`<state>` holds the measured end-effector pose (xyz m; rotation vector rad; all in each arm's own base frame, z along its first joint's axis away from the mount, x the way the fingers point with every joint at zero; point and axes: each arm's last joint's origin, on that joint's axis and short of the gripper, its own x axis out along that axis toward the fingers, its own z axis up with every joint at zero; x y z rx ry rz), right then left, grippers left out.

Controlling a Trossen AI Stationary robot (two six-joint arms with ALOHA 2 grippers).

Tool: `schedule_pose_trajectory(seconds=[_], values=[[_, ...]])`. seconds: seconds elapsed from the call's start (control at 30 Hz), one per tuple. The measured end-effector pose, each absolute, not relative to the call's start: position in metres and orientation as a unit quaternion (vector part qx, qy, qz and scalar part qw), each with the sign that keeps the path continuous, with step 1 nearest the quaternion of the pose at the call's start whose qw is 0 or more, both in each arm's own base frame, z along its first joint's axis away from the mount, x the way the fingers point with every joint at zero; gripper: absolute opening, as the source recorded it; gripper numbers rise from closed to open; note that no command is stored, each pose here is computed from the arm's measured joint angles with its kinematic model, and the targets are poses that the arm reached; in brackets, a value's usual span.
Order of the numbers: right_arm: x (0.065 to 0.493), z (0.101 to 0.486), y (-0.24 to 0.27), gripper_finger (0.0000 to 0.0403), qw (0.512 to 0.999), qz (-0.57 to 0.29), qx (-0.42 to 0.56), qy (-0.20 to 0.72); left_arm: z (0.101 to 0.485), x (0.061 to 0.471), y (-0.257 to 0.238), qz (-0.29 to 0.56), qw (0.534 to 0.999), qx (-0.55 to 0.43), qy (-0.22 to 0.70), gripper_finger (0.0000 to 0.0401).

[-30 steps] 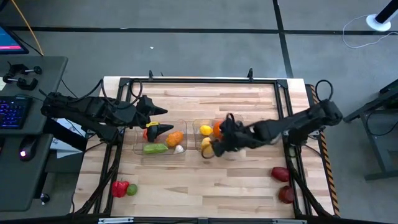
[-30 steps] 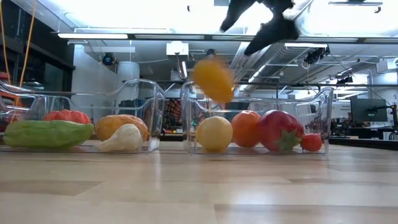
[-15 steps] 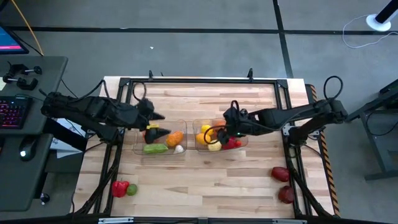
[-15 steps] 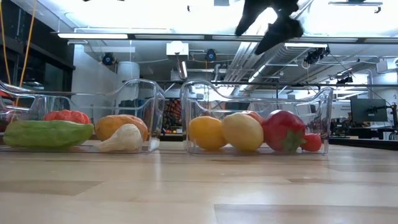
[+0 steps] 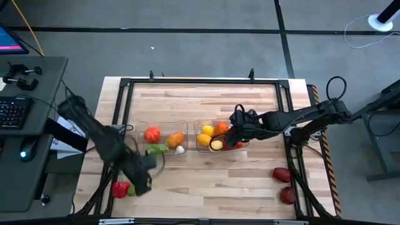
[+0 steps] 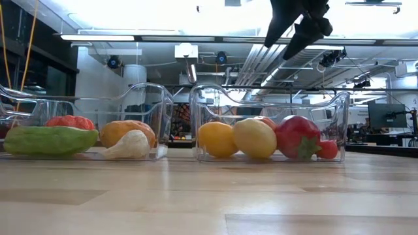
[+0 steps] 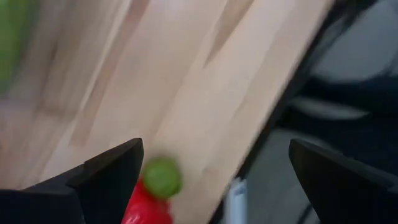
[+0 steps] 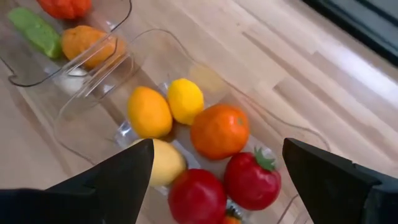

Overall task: Sort produce into baskets
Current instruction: Put the green lime into the left transparent bin

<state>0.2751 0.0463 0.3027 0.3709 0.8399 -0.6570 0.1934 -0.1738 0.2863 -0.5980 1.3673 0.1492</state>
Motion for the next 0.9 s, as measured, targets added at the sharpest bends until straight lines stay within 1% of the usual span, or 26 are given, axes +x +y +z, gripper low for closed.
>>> schedule_pose_trajectory(seconds=[0.17,0.27,0.37,0.5,0.77,0.9], values=[[0.276,0.303,0.044,0.035,0.847,-0.316,0.166,0.393,0.233,0.191,-0.21,0.099,0.657,-0.17,0.728,0.039],[0.276,0.303,0.043,0.035,0.847,-0.316,0.165,0.394,0.209,0.186,-0.221,0.126,0.622,-0.118,0.764,0.039],[0.276,0.303,0.043,0.035,0.847,-0.315,0.166,0.394,0.194,0.186,-0.229,0.123,0.604,-0.102,0.781,0.039],[0.276,0.303,0.044,0.035,0.846,-0.317,0.17,0.393,0.179,0.19,-0.239,0.111,0.583,-0.11,0.797,0.039],[0.276,0.303,0.044,0.035,0.847,-0.316,0.171,0.392,0.159,0.191,-0.243,0.132,0.562,-0.094,0.811,0.039],[0.276,0.303,0.044,0.035,0.847,-0.316,0.171,0.392,0.15,0.191,-0.246,0.129,0.539,-0.09,0.828,0.039]])
